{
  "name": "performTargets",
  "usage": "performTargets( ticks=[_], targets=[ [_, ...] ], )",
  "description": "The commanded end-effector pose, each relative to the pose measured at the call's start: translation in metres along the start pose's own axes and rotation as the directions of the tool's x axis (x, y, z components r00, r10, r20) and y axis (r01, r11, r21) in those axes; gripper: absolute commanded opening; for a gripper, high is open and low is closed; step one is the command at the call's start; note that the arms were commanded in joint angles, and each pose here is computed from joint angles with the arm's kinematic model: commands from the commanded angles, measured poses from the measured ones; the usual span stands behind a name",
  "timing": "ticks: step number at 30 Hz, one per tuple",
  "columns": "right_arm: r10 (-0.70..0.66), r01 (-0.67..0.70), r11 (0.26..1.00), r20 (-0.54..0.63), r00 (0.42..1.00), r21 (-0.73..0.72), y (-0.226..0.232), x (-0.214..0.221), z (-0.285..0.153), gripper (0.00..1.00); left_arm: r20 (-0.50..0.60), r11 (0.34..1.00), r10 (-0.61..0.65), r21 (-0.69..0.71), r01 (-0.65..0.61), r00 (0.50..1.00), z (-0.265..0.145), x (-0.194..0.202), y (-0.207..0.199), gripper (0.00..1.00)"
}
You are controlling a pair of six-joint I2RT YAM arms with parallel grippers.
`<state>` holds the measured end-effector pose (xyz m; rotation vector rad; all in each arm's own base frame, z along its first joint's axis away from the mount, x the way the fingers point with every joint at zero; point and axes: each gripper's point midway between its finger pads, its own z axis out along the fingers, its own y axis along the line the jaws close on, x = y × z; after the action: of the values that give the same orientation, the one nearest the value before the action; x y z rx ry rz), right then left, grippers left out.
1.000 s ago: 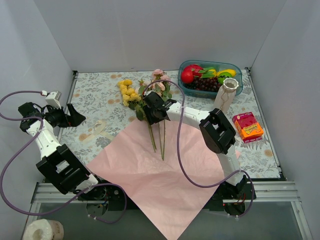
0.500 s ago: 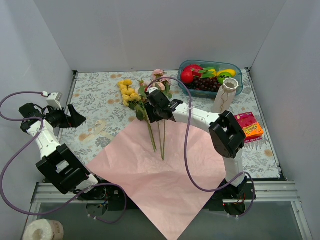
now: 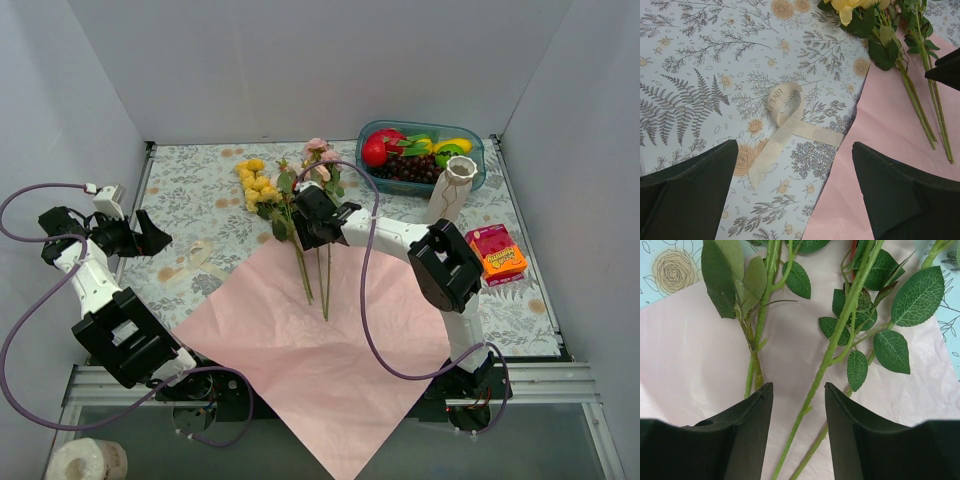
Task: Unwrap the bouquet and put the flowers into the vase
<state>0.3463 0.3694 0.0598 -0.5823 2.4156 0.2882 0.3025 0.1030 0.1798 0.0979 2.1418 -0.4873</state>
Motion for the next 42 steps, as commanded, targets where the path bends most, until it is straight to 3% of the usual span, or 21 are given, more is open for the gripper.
performTargets(
  ticks=[1, 8, 13, 17, 18, 20, 21, 26, 32, 36, 42],
  targets=[
    [0.028, -0.029, 0.999, 0.047, 0.998, 0.021, -0.005, -0.010, -0.005, 0.54, 0.007, 1.000, 0.016, 0.007, -0.016, 1.000, 0.001, 0.000, 0.000, 0.98],
    [0.028, -0.028, 0.999, -0.004, 1.000, 0.033, -0.008, 0.003, 0.012, 0.51, 0.009, 1.000, 0.021, 0.004, -0.021, 1.000, 0.000, -0.001, 0.000, 0.98],
    [0.042, -0.041, 0.998, -0.017, 0.999, 0.046, -0.014, 0.001, 0.031, 0.43, 0.001, 1.000, 0.011, 0.007, -0.011, 1.000, 0.002, 0.002, 0.002, 0.98],
    [0.035, -0.034, 0.998, -0.021, 0.999, 0.049, -0.016, -0.001, 0.037, 0.32, -0.001, 1.000, 0.018, 0.000, -0.018, 1.000, 0.001, 0.002, 0.002, 0.98],
    [0.040, -0.040, 0.998, -0.009, 0.999, 0.043, -0.015, -0.004, 0.036, 0.21, -0.002, 1.000, 0.020, -0.001, -0.020, 1.000, 0.001, 0.002, 0.002, 0.98],
    [0.044, -0.044, 0.999, 0.001, 0.999, 0.029, -0.016, -0.006, 0.034, 0.14, -0.004, 1.000, 0.019, 0.000, -0.019, 1.000, 0.000, 0.003, 0.001, 0.98],
    [0.046, -0.046, 0.999, 0.027, 0.999, 0.017, -0.014, -0.013, 0.031, 0.05, -0.006, 1.000, 0.015, 0.003, -0.015, 1.000, 0.001, 0.004, 0.001, 0.98],
    [0.042, -0.042, 0.999, 0.094, 0.995, -0.002, -0.012, -0.034, 0.015, 0.01, -0.003, 1.000, 0.019, 0.007, -0.019, 1.000, 0.000, 0.003, -0.001, 0.98],
    [0.038, -0.015, 0.998, 0.343, 0.939, -0.067, -0.004, -0.113, -0.055, 0.01, 0.004, 1.000, 0.022, 0.011, -0.022, 1.000, -0.002, 0.001, -0.004, 0.98],
    [0.050, 0.010, 0.994, 0.536, 0.843, -0.107, 0.000, -0.188, -0.140, 0.01, 0.006, 1.000, 0.021, 0.010, -0.021, 1.000, -0.003, -0.002, -0.004, 0.98],
    [0.003, 0.045, 0.998, 0.719, 0.695, -0.048, -0.026, -0.245, -0.247, 0.01, 0.010, 1.000, 0.006, 0.020, -0.006, 1.000, -0.003, -0.006, -0.005, 0.98]
  ],
)
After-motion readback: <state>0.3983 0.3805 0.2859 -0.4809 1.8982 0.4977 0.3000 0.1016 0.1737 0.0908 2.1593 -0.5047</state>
